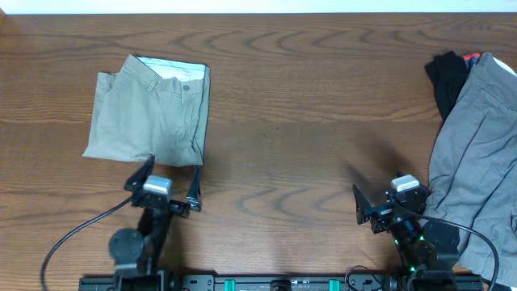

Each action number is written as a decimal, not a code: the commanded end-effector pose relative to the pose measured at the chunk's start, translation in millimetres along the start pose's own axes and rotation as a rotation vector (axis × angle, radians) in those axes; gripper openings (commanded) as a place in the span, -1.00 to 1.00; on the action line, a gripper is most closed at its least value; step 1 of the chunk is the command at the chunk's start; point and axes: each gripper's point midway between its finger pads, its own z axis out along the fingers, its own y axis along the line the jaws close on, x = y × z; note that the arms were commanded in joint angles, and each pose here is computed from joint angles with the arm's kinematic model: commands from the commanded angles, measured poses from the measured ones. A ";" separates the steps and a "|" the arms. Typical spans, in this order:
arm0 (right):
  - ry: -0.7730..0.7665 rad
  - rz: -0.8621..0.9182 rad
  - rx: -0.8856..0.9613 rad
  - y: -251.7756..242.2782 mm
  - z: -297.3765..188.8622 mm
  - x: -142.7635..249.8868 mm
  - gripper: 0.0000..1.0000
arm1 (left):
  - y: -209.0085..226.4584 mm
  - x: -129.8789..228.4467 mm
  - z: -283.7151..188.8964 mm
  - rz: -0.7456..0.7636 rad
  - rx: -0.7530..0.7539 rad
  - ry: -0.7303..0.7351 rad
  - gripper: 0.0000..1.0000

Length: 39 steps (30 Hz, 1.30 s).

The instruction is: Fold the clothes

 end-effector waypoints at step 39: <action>-0.003 -0.013 0.003 -0.7 0.3 0.8 0.99 | -6.0 52.4 4.3 -0.090 0.025 0.219 0.96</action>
